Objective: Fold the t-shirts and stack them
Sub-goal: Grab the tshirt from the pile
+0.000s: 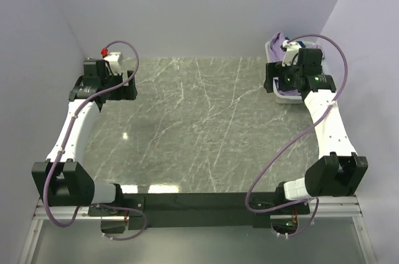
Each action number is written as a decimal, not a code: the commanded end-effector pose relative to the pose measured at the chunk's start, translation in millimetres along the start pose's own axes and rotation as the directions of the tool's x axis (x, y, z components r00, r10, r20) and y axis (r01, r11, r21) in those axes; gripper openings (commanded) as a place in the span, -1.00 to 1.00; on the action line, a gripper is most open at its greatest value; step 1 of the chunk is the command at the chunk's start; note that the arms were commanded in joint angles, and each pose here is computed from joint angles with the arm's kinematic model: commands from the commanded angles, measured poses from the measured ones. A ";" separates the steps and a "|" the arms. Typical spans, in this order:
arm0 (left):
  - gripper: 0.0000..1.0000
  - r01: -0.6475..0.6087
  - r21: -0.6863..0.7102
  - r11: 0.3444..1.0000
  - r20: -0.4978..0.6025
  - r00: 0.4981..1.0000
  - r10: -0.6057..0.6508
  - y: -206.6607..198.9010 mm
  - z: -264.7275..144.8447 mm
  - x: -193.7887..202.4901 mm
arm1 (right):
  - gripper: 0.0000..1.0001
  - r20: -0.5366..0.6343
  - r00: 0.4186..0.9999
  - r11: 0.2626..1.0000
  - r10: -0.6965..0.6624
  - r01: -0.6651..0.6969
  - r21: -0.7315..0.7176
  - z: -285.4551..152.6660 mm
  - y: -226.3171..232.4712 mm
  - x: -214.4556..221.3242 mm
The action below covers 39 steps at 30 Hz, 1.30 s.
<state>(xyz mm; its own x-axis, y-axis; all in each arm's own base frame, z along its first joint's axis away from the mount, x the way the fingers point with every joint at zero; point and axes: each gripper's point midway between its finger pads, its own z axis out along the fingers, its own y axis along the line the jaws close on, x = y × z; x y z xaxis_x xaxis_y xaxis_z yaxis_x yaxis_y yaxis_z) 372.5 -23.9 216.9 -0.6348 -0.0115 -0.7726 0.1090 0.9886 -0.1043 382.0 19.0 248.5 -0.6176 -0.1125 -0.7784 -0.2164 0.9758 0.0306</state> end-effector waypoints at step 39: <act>0.99 0.004 0.056 0.998 -0.013 1.000 -0.003 -8.1 18.6 -21.2 | -0.19 -0.097 0.971 0.958 0.217 -0.192 0.214 144.4 -173.8 -19.8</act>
<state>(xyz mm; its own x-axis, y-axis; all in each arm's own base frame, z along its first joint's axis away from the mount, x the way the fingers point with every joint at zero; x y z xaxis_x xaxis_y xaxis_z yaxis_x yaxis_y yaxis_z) 393.9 -31.2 213.5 -0.6653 -0.0129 -0.7465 0.1360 0.9810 -0.1382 536.6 -119.7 164.5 -0.7379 0.0880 -0.6691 0.0683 0.9961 0.0556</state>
